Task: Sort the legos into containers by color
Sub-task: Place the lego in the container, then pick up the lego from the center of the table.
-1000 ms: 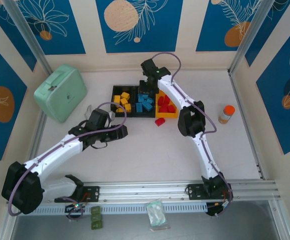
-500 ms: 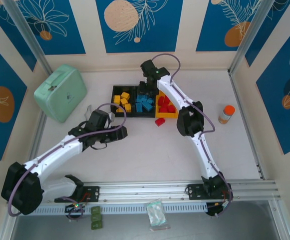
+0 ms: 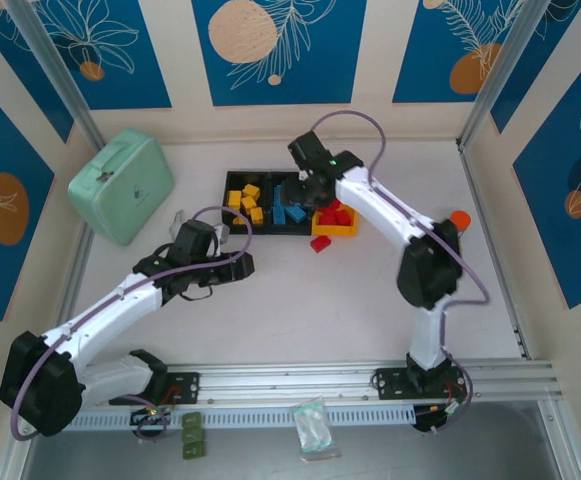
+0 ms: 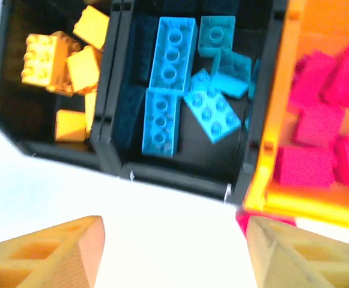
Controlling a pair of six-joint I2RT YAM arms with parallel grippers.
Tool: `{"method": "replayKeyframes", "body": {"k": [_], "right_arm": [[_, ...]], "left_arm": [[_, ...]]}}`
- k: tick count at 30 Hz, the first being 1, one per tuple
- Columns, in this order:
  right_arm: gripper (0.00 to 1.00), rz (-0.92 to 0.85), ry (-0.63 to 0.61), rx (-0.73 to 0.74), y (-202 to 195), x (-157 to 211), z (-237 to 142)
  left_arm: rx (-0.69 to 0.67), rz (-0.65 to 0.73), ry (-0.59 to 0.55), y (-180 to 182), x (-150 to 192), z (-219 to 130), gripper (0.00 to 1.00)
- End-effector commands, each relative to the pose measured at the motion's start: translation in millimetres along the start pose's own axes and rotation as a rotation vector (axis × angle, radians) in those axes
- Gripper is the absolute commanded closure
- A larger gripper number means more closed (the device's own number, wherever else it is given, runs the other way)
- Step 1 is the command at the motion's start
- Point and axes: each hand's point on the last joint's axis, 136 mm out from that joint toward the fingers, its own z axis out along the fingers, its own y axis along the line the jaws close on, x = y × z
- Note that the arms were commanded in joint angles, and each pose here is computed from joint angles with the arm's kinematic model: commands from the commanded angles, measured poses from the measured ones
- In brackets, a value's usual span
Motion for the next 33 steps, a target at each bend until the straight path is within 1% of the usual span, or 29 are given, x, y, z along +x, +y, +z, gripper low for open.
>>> {"method": "replayKeyframes", "body": {"k": [1,2,6,9,13,18,23,33], "right_arm": [[0.31,0.091,-0.019,0.059,-22.8,29.2,7.3],[0.25,0.108,-0.018,0.089,-30.1,41.1,8.5],[0.18,0.186,-0.004,0.122,-42.3,74.9,22.1],[0.17,0.24,0.017,0.171,-49.6,90.3,37.1],[0.17,0.287,0.026,0.208,-52.3,101.0,61.4],[0.16,0.331,0.027,0.275,-61.3,105.3,87.3],[0.16,0.385,0.014,0.316,-70.6,102.7,101.6],[0.17,0.437,0.013,0.282,-71.6,91.8,130.1]], "left_arm": [[0.026,0.046,0.013,-5.4,3.3,-0.2,0.33],[0.034,0.046,0.015,-7.0,3.0,0.9,0.33],[0.056,0.032,0.016,-11.0,3.1,4.1,0.33],[0.06,0.027,0.019,-12.7,3.0,4.2,0.33],[0.046,0.024,0.017,-9.6,4.1,2.3,0.33],[0.027,0.02,0.017,-4.6,7.0,0.4,0.33],[0.014,0.019,0.018,-0.8,9.0,1.1,0.33],[-0.003,0.015,0.03,2.3,10.3,3.6,0.33]]}}
